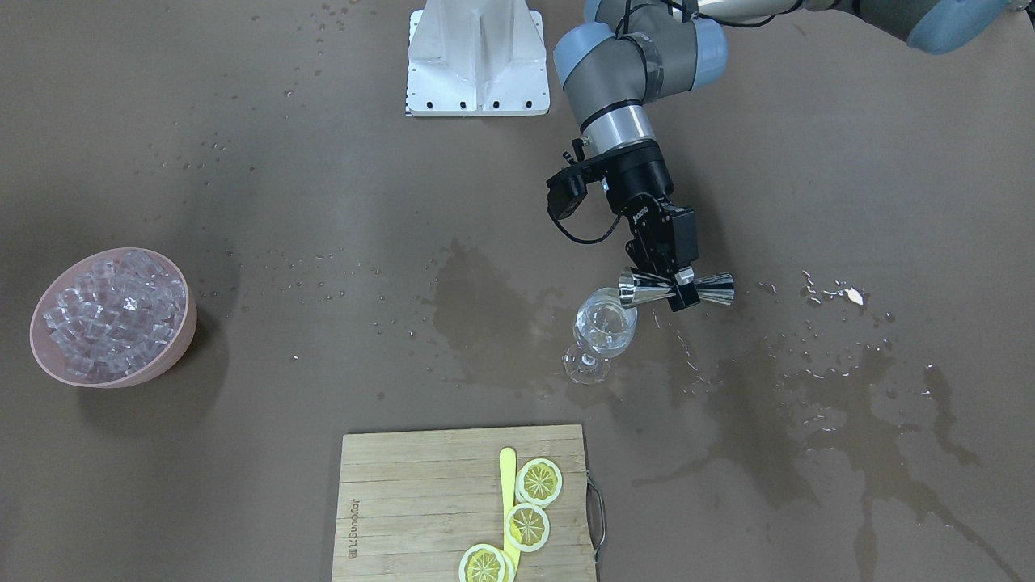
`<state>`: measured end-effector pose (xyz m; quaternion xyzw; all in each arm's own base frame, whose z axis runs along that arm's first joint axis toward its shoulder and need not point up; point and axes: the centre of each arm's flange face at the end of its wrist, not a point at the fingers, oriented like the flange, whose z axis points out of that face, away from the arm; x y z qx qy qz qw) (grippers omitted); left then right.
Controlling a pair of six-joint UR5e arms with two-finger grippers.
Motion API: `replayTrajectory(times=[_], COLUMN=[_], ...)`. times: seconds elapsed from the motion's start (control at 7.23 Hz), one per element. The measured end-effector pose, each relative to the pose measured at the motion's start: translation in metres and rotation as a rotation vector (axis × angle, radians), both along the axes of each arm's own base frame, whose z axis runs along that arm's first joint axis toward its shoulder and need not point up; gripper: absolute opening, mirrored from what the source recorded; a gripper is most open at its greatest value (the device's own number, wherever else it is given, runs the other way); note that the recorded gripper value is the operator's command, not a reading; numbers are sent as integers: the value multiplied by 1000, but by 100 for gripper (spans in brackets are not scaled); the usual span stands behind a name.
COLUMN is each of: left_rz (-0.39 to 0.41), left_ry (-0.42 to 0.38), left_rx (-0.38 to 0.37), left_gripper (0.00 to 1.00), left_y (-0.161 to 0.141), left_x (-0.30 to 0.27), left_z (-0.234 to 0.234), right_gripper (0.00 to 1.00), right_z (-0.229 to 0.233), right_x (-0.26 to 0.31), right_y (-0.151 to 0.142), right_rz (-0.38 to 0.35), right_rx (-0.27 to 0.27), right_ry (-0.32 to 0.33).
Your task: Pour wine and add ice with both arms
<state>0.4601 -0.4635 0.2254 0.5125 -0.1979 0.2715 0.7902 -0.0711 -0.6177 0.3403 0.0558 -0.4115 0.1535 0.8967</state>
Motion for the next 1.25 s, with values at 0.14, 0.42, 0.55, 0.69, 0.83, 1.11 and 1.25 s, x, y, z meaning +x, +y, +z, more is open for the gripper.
replayTrajectory(times=[0.14,0.42,0.55,0.69,0.83,1.11,1.25], left_rz=[-2,-6,-6,-8,-6,-8,-10], left_ry=[48,229,323,407,459,524,576], left_rx=[13,33,32,35,32,19,14], left_gripper=[12,12,12,12,12,12,12], left_y=[1,2,1,-4,-9,-25,-31], left_x=[-2,-6,-9,-20,-35,-74,-93], left_z=[-6,-15,-14,-2,21,64,81], right_gripper=[0,0,0,0,0,0,0], right_z=[0,0,0,-3,-10,-40,-62], right_x=[0,0,0,-2,-9,-44,-74], right_y=[0,0,0,0,-1,-4,-4], right_rz=[0,0,1,2,13,37,55], right_rx=[0,0,-1,-3,-12,-36,-44], right_ry=[0,-1,-1,-4,-13,-33,-33])
